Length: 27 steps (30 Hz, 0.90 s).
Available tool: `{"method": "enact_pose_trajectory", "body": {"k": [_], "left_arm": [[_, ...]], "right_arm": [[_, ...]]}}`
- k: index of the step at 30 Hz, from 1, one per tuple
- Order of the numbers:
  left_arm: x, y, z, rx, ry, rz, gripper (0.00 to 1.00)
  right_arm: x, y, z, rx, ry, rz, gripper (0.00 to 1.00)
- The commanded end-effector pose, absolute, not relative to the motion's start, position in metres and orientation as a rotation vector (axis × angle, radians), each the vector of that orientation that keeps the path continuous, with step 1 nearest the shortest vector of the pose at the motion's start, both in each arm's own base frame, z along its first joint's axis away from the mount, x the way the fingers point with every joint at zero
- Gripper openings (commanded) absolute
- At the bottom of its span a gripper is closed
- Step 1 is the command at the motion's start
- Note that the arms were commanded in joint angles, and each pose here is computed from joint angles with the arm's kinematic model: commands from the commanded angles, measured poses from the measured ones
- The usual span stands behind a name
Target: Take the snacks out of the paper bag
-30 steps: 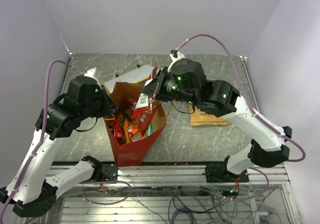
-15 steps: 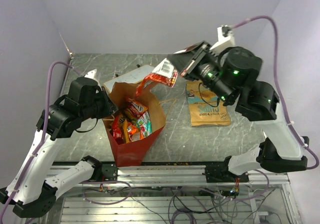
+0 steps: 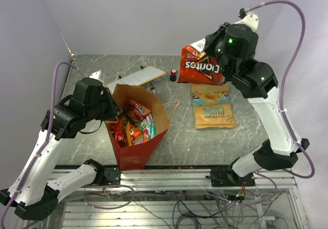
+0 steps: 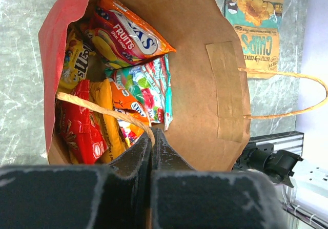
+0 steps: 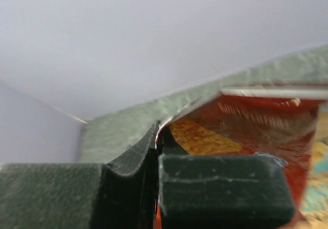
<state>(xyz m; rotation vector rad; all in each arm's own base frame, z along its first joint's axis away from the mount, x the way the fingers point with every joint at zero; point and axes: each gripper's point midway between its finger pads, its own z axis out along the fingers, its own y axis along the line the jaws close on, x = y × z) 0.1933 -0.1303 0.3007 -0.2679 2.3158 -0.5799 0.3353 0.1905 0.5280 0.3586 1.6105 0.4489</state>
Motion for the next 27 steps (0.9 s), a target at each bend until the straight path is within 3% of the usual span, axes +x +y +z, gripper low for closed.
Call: {"method": "enact_pose_trajectory", "body": {"k": [1,13,27], "left_arm": [[0.199,-0.134,0.311,-0.243,2.279,-0.604,0.07],[0.204,-0.149,0.322,-0.168,2.246,-0.684,0.07],[0.207,-0.128,0.319,-0.257,2.262,-0.546,0.07]], "right_arm": [[0.358,0.171,0.476,0.325,1.716,0.352,0.00],[0.444,0.118,0.343,0.492,1.915,0.384,0.00],[0.512,0.085,0.268,0.806,1.957,0.490,0.00]]}}
